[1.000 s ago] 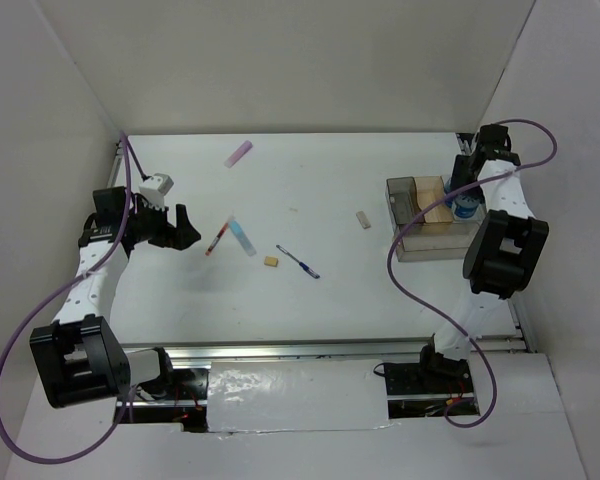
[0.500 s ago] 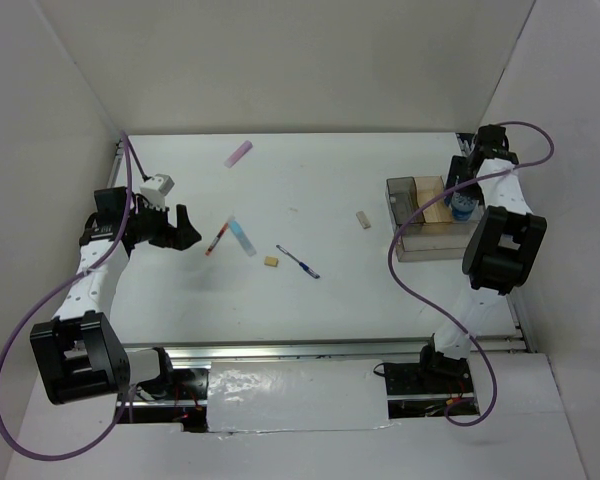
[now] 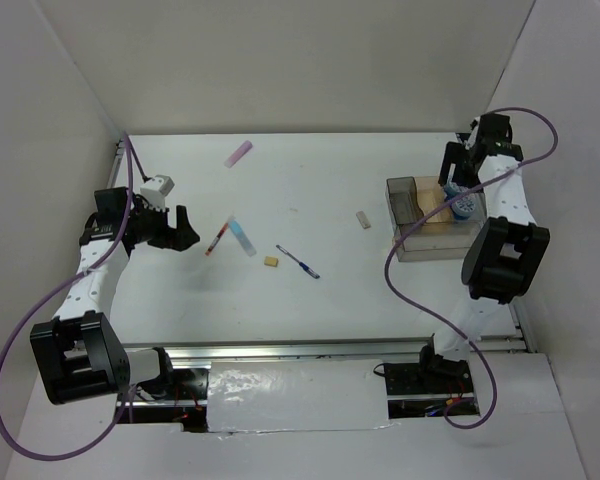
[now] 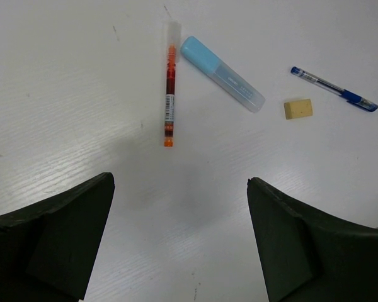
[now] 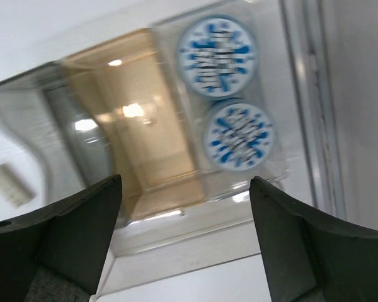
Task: Sort the stationery into containers
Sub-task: Grab a piece of stationery with the left arm
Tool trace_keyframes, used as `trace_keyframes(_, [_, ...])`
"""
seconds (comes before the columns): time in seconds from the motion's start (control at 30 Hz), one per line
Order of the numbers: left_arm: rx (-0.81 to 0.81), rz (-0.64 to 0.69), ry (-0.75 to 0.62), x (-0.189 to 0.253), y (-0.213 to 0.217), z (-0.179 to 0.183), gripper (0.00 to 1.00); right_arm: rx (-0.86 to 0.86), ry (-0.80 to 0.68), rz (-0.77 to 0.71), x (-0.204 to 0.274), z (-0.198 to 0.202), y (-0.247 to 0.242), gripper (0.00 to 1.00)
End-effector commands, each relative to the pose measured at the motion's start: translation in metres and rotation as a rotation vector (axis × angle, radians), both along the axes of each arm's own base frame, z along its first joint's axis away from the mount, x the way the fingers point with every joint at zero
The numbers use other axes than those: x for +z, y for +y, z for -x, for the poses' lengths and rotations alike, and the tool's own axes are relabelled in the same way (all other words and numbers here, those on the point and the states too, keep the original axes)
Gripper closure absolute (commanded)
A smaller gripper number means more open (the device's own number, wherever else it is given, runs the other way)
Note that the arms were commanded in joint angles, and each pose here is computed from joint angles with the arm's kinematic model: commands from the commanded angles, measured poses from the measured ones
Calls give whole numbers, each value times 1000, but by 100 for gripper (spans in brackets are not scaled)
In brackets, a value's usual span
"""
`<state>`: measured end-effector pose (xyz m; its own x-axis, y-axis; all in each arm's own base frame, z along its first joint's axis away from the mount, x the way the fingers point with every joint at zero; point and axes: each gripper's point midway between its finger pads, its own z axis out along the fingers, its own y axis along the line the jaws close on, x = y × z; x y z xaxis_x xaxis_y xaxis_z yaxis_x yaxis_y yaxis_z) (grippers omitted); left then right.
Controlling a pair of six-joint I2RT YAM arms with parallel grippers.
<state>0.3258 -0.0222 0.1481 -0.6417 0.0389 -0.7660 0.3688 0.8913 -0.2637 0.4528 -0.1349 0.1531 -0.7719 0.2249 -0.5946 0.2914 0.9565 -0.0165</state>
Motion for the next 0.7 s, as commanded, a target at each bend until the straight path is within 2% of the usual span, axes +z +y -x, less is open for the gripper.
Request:
trace_keyframes(0.0, [1, -64, -60, 18, 6, -9, 1, 160, -172, -49, 75, 10, 57, 13])
trace_keyframes(0.17, [33, -151, -28, 11, 6, -17, 11, 307, -187, -144, 71, 42, 120, 14])
trace_keyframes(0.37, [66, -206, -28, 6, 0, -34, 16, 381, -203, -201, 65, 65, 156, 16])
trace_keyframes(0.47, [95, -250, -83, 14, -4, -67, 15, 400, -200, -219, 62, 72, 164, 16])
trace_keyframes(0.5, [91, -259, -141, 33, -8, -87, 16, 408, -201, -225, 61, 73, 167, 16])
trace_keyframes(0.57, [98, -259, -84, 14, -7, -115, 16, 393, -194, -249, 59, 76, 171, 16])
trace_keyframes(0.6, [104, -235, -79, 15, -10, -145, 16, 391, -190, -253, 59, 77, 172, 16])
trace_keyframes(0.63, [107, -223, -82, 16, -11, -159, 17, 391, -193, -254, 60, 78, 172, 16])
trace_keyframes(0.67, [112, -193, -131, 36, -15, -182, 18, 393, -190, -257, 59, 79, 173, 16])
